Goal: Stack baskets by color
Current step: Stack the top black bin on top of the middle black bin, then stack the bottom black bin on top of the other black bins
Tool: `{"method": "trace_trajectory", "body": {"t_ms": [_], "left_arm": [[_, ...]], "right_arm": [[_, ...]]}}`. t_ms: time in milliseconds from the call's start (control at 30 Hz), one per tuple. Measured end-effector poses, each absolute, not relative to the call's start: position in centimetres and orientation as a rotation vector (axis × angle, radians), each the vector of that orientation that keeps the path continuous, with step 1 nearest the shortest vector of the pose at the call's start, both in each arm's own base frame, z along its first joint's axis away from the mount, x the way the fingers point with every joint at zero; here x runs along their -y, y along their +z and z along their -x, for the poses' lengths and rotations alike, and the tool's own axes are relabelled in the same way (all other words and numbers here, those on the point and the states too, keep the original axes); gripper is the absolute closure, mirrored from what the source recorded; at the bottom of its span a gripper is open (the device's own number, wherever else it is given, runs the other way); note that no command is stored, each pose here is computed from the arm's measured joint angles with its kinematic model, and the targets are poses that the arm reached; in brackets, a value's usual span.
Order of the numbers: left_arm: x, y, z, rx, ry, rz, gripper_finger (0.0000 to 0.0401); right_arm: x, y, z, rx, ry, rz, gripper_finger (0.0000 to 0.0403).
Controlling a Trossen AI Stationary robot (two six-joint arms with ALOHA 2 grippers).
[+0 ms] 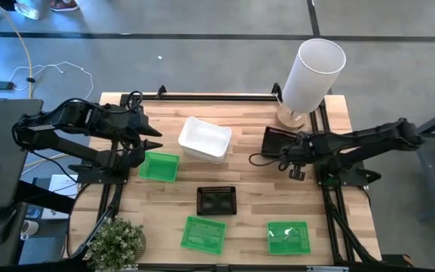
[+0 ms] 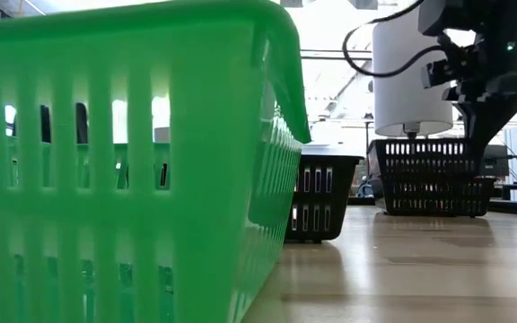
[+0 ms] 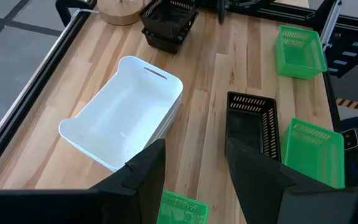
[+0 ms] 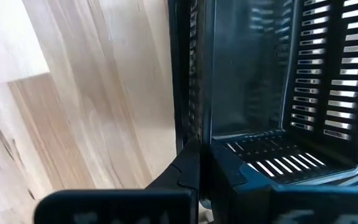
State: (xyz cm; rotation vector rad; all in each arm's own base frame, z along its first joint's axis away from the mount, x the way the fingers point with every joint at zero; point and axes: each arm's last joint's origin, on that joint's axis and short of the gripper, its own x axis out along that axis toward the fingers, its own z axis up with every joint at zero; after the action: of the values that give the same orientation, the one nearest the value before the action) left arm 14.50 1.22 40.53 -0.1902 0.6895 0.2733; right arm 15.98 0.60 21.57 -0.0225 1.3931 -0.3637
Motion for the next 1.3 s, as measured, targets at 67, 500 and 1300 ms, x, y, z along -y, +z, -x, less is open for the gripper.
{"method": "trace_trajectory", "body": {"t_ms": [67,500,1300], "left_arm": [[-1.2,40.5,-14.5,-0.690,0.274,0.190,0.0244],[-1.2,40.5,-14.5,-0.690,0.273,0.190,0.0244],[-1.3,40.1,-15.9,-0.721,0.276,0.188,0.0245]], "right_arm": [[-0.6,21.3,-16.2,-1.415,-0.362,0.032,0.0403],[-0.7,20.0,-17.0,-1.499,-0.365,0.054,0.0403],[-0.7,23.0,-17.8,-1.422,-0.497,-0.097,0.0286]]}}
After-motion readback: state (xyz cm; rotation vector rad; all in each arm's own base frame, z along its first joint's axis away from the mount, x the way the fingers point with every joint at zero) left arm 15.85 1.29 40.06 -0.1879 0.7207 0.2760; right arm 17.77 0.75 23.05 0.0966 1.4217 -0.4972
